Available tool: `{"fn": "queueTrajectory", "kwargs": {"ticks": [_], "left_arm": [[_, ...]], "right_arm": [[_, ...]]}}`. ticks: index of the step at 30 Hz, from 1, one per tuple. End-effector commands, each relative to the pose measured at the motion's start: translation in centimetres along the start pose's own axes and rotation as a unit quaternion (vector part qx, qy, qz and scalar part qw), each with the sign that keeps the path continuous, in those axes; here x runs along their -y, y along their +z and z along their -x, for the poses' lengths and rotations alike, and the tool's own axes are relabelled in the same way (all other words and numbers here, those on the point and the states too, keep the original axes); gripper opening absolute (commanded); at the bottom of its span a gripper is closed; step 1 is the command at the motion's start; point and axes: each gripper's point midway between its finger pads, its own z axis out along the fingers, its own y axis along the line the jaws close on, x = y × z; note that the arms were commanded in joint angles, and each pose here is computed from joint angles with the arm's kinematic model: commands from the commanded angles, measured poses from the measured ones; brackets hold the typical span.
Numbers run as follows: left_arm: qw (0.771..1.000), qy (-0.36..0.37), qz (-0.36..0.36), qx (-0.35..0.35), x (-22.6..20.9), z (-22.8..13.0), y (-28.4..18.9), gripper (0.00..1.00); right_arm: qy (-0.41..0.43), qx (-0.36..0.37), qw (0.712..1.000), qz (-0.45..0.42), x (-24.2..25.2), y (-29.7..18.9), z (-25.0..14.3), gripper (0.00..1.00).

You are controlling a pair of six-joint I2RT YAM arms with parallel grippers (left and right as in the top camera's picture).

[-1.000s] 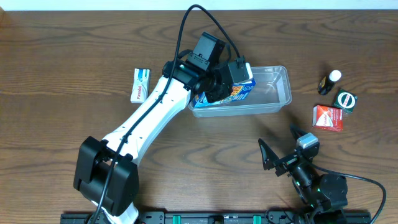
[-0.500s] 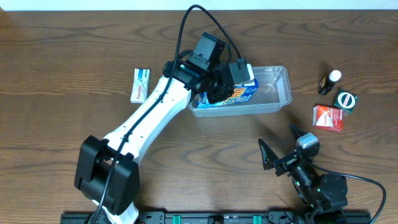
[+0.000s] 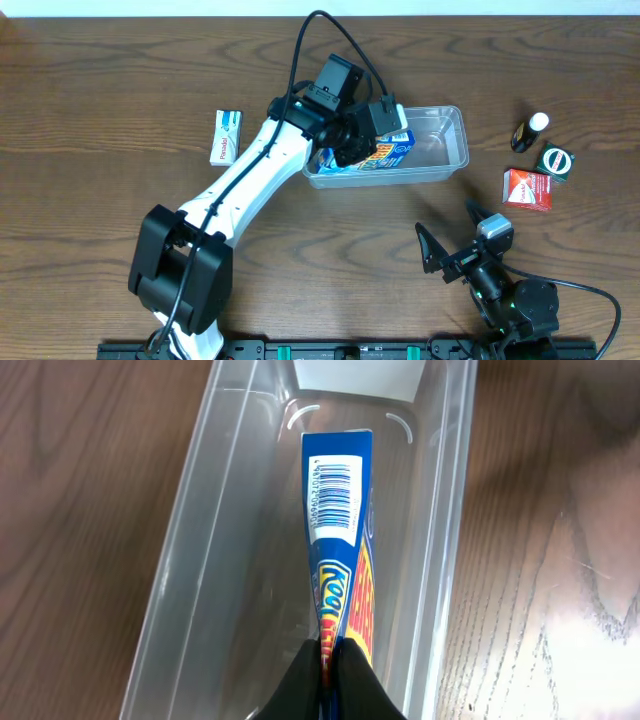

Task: Pack container
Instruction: 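Lower the Kool Fever box into the container's left end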

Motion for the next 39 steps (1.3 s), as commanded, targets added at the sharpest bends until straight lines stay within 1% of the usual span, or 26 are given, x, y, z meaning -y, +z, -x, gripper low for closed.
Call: {"fn": "queueTrajectory", "kwargs": {"ticks": [1, 5, 16, 18, 19, 34, 36, 37, 38, 39], "left_arm": [[1.0, -0.014, -0.01, -0.001, 0.0, -1.0, 0.1, 0.06], [1.0, -0.019, -0.017, -0.007, 0.4, -1.7, 0.5, 0.06], [1.0, -0.019, -0.017, -0.007, 0.4, -1.7, 0.6, 0.08], [1.0, -0.019, -0.017, -0.007, 0.4, -1.7, 0.6, 0.24], [1.0, -0.019, -0.017, -0.007, 0.4, -1.7, 0.6, 0.26], [0.999, -0.024, -0.022, -0.021, 0.8, -2.4, 0.5, 0.28], [0.999, -0.024, -0.012, -0.029, 0.4, -2.6, 0.5, 0.28], [0.999, -0.024, -0.009, -0.031, 0.4, -2.7, 0.4, 0.2], [0.999, -0.024, -0.008, -0.032, 0.3, -2.7, 0.3, 0.1], [0.999, -0.023, -0.007, -0.031, 0.3, -2.6, 0.2, 0.06]], "right_arm": [[0.006, -0.002, 1.0, 0.0, 0.0, 0.0, -0.2, 0.99], [0.006, -0.002, 1.0, 0.0, 0.0, 0.0, -0.2, 0.99], [0.006, -0.002, 1.0, 0.0, 0.0, 0.0, -0.2, 0.99], [0.006, -0.002, 1.0, 0.0, 0.0, 0.0, -0.2, 0.99], [0.006, -0.002, 1.0, 0.0, 0.0, 0.0, -0.2, 0.99], [0.006, -0.002, 1.0, 0.0, 0.0, 0.0, -0.2, 0.99], [0.006, -0.002, 1.0, 0.0, 0.0, 0.0, -0.2, 0.99], [0.006, -0.002, 1.0, 0.0, 0.0, 0.0, -0.2, 0.99], [0.006, -0.002, 1.0, 0.0, 0.0, 0.0, -0.2, 0.99], [0.006, -0.002, 1.0, 0.0, 0.0, 0.0, -0.2, 0.99]]}}
